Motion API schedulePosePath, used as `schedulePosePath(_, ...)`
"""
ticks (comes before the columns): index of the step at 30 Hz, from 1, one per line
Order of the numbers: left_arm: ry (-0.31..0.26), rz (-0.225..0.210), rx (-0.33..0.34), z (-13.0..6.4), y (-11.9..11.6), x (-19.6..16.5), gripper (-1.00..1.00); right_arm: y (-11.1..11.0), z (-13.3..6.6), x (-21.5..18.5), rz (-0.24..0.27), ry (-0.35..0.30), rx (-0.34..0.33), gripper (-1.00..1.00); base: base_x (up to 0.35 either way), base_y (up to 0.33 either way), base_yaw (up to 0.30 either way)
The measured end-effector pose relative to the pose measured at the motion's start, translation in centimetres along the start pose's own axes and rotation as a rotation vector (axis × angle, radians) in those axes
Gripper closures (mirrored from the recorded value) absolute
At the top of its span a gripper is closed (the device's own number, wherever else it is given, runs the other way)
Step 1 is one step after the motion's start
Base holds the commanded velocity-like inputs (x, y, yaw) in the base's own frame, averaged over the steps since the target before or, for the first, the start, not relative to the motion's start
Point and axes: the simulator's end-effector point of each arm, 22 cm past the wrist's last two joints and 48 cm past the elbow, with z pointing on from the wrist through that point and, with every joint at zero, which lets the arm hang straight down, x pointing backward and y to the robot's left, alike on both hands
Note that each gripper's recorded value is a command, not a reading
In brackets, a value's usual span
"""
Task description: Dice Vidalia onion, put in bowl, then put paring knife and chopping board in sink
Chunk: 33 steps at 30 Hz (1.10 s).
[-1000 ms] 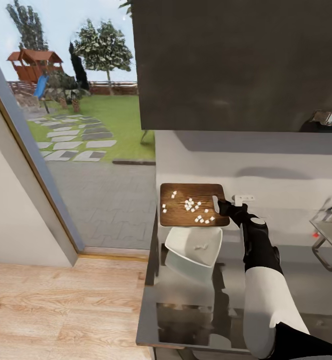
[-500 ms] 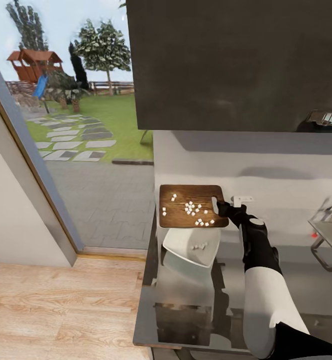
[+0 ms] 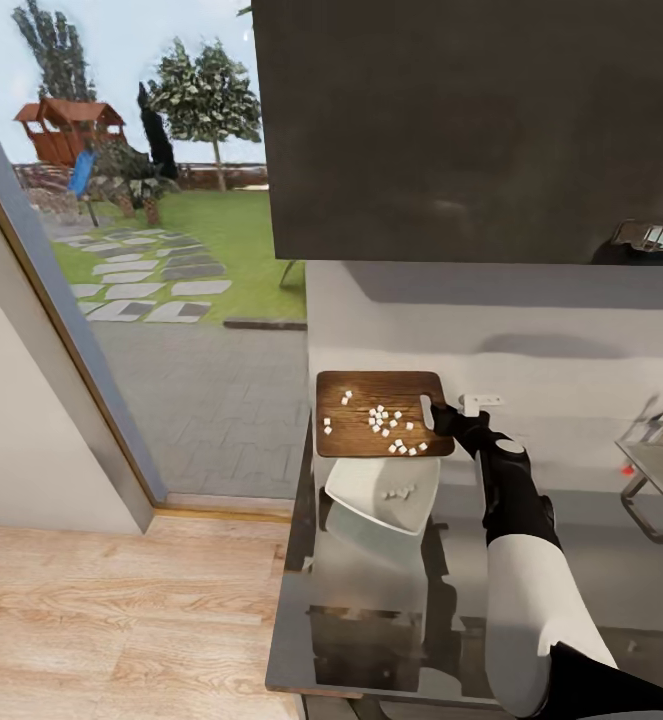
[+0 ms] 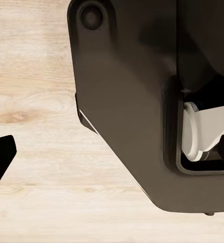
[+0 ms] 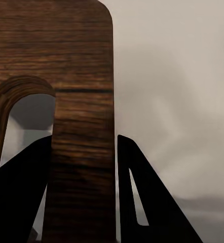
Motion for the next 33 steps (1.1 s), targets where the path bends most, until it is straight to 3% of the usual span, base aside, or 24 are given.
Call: schedulePosePath(33, -0.001, -0.001, 0.000, 0.00, 0.00, -0.05, -1.00, -0.06, -0.10, 0.27, 0.017, 0.002, -0.015, 1.00, 0.000, -0.018, 0.000)
